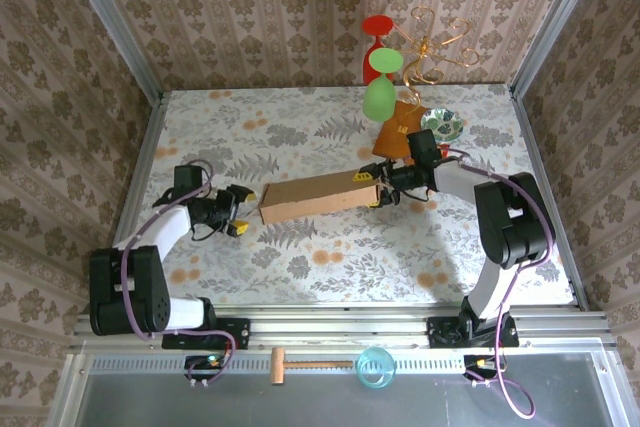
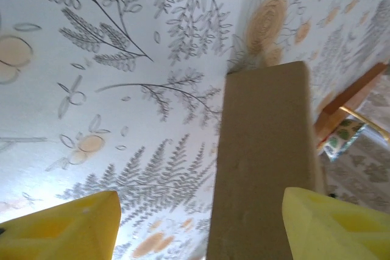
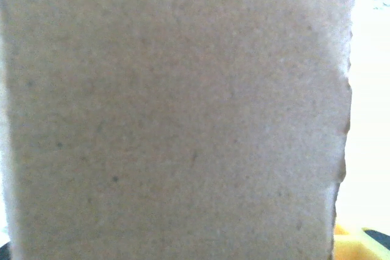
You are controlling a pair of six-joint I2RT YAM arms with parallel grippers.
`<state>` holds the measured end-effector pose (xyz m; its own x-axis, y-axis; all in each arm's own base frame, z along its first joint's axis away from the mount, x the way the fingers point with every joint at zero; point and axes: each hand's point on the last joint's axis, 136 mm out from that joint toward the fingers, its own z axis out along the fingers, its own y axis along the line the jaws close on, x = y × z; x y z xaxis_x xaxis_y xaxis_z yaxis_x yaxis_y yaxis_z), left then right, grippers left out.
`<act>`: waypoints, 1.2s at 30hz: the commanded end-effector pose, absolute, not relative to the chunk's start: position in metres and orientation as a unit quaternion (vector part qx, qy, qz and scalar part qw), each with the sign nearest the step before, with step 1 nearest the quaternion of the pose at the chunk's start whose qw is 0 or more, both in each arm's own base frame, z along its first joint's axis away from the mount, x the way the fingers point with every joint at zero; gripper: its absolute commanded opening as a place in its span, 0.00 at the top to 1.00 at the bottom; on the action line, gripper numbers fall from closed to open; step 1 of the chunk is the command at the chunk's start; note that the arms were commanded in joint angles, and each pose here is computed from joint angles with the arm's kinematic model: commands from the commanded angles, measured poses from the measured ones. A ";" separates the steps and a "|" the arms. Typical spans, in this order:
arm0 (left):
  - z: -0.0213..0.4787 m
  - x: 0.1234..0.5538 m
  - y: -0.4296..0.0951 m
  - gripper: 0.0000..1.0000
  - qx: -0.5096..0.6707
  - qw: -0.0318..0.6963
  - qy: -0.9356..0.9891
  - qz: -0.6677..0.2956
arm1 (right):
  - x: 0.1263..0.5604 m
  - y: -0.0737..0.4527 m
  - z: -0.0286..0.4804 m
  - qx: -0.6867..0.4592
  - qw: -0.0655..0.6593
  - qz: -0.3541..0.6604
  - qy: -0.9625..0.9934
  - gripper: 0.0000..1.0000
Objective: Fold the paper box
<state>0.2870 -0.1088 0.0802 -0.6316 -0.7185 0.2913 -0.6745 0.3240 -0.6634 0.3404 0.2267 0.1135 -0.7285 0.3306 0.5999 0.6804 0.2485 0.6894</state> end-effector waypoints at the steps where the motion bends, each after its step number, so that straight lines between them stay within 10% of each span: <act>1: 0.090 0.290 -0.116 0.26 -0.486 0.009 0.765 -0.423 | 0.323 0.222 0.114 -0.376 0.230 -0.492 -0.751 0.57; 36: 0.075 0.277 -0.191 0.20 -0.599 -0.109 0.654 -0.448 | 0.305 0.211 0.097 -0.402 0.258 -0.468 -0.743 0.60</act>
<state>0.2958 -0.1768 0.0808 -0.2808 -0.7363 0.6156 -0.8274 -0.1392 -0.5440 0.3271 0.2093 0.1080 -0.5889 0.3471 0.7299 0.8070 0.2025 0.5548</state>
